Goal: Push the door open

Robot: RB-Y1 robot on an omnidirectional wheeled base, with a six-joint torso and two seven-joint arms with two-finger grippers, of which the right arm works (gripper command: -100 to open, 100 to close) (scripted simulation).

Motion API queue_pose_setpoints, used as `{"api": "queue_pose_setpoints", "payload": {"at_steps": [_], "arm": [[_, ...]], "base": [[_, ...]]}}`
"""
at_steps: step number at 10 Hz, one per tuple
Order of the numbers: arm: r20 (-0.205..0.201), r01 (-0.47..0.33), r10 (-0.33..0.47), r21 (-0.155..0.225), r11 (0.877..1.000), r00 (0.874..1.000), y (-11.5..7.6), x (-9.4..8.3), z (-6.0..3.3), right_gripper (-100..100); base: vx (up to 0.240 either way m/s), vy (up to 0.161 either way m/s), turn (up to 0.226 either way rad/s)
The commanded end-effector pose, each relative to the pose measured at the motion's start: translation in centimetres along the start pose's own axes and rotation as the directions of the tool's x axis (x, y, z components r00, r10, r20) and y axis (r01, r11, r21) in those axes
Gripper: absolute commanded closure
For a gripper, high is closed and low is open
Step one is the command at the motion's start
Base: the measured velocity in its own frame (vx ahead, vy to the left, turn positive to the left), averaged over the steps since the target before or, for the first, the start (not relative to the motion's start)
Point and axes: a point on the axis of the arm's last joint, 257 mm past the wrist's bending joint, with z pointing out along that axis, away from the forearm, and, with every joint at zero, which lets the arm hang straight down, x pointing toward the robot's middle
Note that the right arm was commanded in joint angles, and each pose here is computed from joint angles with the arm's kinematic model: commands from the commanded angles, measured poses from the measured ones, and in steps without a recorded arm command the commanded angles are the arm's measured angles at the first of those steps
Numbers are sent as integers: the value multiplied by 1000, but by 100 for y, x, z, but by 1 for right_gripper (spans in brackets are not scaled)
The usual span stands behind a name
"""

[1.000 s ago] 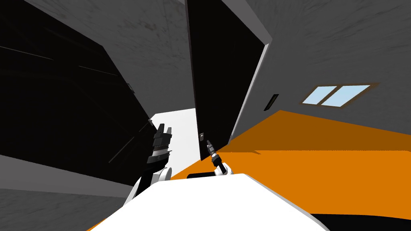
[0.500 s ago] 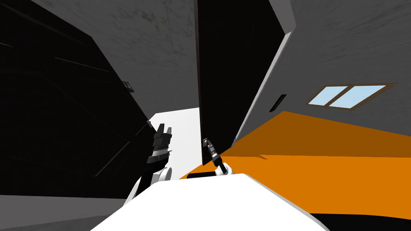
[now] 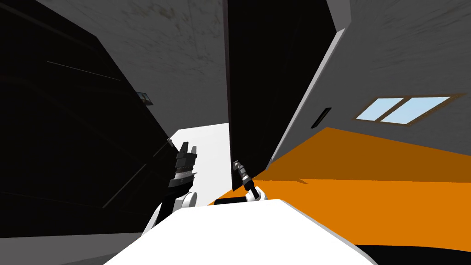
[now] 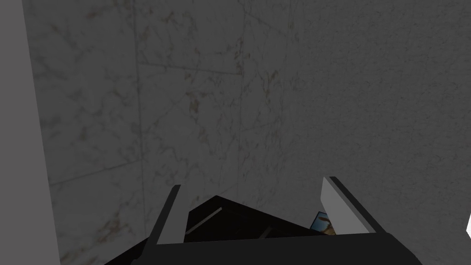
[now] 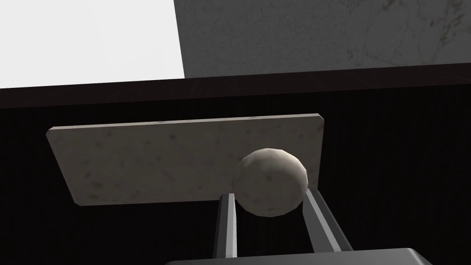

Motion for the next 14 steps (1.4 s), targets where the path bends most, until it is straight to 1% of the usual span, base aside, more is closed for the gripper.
{"api": "queue_pose_setpoints", "payload": {"at_steps": [1, 3, 4, 7, 8, 11, 14], "arm": [[-2, -2, 2, 6, 1000, 1000, -29, 17, -24, 100], [-2, -2, 2, 6, 1000, 1000, -29, 17, -24, 100], [12, 6, -6, 3, 1000, 1000, -10, -80, -10, 100], [32, 15, -15, 6, 1000, 999, -23, -206, -25, 100], [22, 23, -23, 19, 1000, 999, -75, -211, -74, -100], [14, 23, -23, 19, 1000, 1000, -73, -197, -79, -100], [2, 3, -3, 12, 1000, 1000, -40, -75, -49, -100]], "base": [[0, 0, 0], [0, 0, 0], [91, 31, -24], [139, 71, -36], [-56, -2, -21], [-193, -50, -10], [-210, -64, -14]]}}
